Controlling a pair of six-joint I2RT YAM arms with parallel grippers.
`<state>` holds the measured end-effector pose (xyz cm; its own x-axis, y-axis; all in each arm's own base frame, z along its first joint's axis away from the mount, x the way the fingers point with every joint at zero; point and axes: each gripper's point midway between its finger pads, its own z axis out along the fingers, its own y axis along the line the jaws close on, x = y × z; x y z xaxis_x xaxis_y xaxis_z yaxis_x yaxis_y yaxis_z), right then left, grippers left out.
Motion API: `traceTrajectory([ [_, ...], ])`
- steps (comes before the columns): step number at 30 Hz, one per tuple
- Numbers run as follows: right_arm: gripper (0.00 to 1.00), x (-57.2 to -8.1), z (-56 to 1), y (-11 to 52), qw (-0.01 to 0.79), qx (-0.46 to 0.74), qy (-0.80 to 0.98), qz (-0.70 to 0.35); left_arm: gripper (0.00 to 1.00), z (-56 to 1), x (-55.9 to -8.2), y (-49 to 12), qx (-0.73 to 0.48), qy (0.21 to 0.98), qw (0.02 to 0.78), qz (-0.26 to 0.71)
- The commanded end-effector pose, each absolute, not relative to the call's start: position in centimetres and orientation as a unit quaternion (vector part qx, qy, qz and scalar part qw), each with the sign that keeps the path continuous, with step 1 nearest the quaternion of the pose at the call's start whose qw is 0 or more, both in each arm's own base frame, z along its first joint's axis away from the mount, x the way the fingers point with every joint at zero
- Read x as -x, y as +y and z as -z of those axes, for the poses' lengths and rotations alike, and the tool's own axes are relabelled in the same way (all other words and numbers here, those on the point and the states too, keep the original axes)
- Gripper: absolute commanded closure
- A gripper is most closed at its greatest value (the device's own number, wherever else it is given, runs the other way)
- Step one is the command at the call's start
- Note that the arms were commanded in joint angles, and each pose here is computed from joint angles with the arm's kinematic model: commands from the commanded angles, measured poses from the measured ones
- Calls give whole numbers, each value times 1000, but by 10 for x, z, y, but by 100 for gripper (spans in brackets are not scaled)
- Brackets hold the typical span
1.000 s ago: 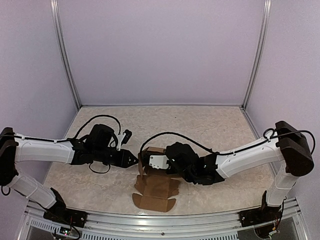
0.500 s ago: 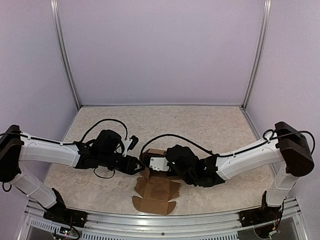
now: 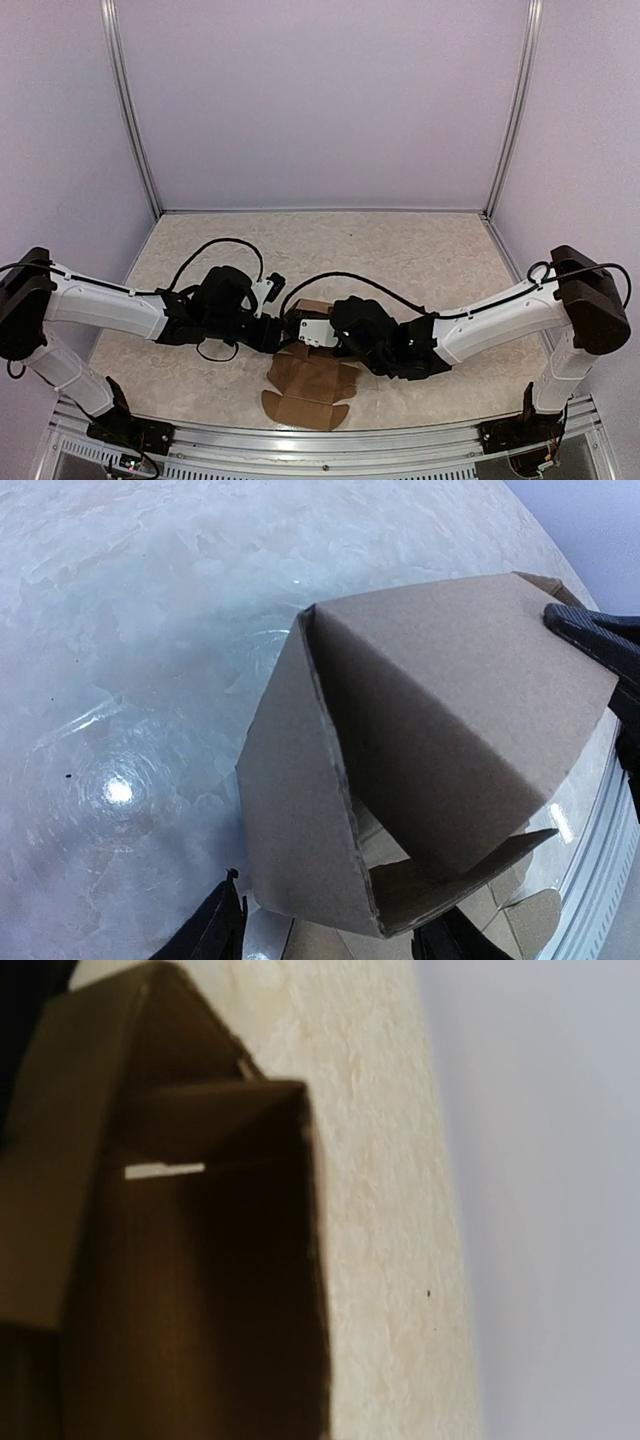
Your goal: Fold the paper box
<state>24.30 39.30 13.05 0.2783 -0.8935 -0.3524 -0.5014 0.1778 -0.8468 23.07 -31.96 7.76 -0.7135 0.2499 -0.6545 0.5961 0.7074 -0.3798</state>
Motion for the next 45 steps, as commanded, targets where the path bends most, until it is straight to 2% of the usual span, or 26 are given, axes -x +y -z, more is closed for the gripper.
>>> traceTrajectory([
  [1, 100, -227, -119, 396, 504, 624, 570, 179, 46, -76, -234, -320, -246, 870, 321, 283],
  [27, 100, -211, -69, 385, 437, 673, 537, 260, 46, -90, -225, -321, -246, 850, 352, 306],
  [40, 100, -205, -73, 382, 437, 660, 566, 230, 50, -93, -236, -341, -245, 847, 356, 308],
  [45, 100, -203, -69, 378, 433, 655, 578, 222, 51, -98, -241, -344, -230, 845, 384, 293],
])
